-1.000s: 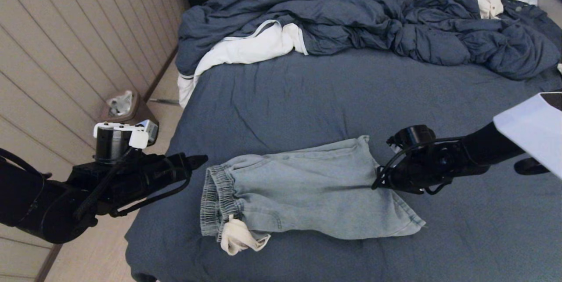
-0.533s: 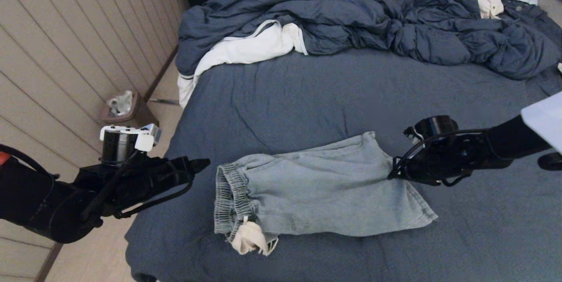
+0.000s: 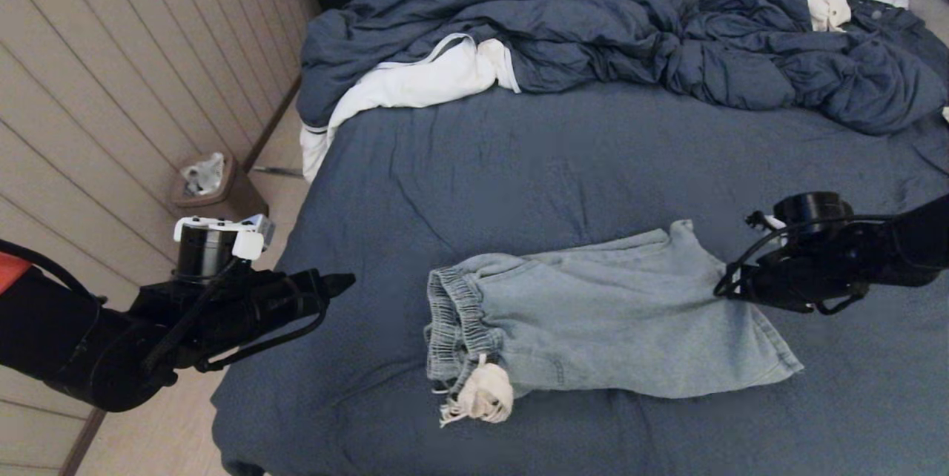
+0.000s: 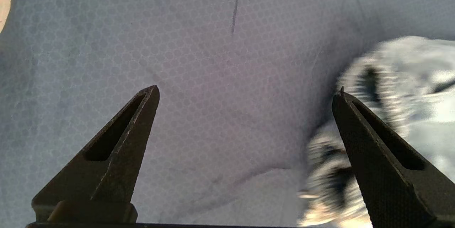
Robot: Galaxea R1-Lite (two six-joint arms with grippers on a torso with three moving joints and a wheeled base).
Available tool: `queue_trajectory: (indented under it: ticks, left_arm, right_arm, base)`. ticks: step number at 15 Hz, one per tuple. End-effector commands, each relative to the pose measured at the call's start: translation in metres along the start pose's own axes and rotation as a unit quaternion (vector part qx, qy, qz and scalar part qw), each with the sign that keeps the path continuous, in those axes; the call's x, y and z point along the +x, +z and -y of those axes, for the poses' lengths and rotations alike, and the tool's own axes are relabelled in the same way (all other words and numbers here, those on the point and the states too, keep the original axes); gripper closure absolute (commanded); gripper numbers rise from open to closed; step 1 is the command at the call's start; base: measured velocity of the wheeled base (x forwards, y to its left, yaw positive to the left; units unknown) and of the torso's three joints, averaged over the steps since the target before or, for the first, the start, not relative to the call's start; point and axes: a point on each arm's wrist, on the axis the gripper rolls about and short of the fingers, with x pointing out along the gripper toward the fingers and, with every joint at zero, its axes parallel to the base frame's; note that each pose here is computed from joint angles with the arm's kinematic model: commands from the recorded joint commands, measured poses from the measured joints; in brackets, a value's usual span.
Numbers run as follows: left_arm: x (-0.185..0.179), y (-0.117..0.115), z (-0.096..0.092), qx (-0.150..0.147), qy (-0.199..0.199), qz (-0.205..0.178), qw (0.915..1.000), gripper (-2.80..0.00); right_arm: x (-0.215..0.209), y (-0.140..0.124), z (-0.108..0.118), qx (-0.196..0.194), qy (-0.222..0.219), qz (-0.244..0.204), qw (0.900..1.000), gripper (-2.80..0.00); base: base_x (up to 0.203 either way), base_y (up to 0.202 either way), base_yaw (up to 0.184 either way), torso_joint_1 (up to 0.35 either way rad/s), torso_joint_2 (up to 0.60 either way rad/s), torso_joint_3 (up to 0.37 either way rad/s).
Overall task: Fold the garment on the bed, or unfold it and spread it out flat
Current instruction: Fold the blue shorts
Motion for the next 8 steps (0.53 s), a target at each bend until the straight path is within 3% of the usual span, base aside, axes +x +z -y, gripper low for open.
queue_trajectory:
  ticks: [1, 4, 5, 8]
  left_arm:
    - [-0.002, 0.001, 0.001, -0.001, -0.006, 0.002, 1.0, -2.8]
    - [-0.003, 0.001, 0.002, 0.0, -0.01, 0.0, 1.0, -2.8]
    - [-0.003, -0.002, 0.004, 0.002, -0.012, -0.003, 0.9999, -2.8]
    - [-0.006, -0.006, 0.009, 0.007, -0.021, -0.008, 0.9997, -2.8]
  right_arm:
    - [-0.026, 0.017, 0.026, 0.004, -0.022, 0.041, 0.999, 0.0]
    - [-0.062, 0.031, 0.023, -0.007, -0.02, 0.082, 0.996, 0.0]
    - [-0.073, 0.032, 0.01, -0.018, -0.005, 0.084, 0.996, 0.0]
    - [-0.111, 0.028, -0.059, -0.079, 0.074, 0.089, 0.99, 0.0]
  base:
    - [0.0, 0.0, 0.0, 0.0, 0.0, 0.0]
    - [0.0, 0.0, 0.0, 0.0, 0.0, 0.0]
    - [0.0, 0.0, 0.0, 0.0, 0.0, 0.0]
    - [0.0, 0.0, 0.0, 0.0, 0.0, 0.0]
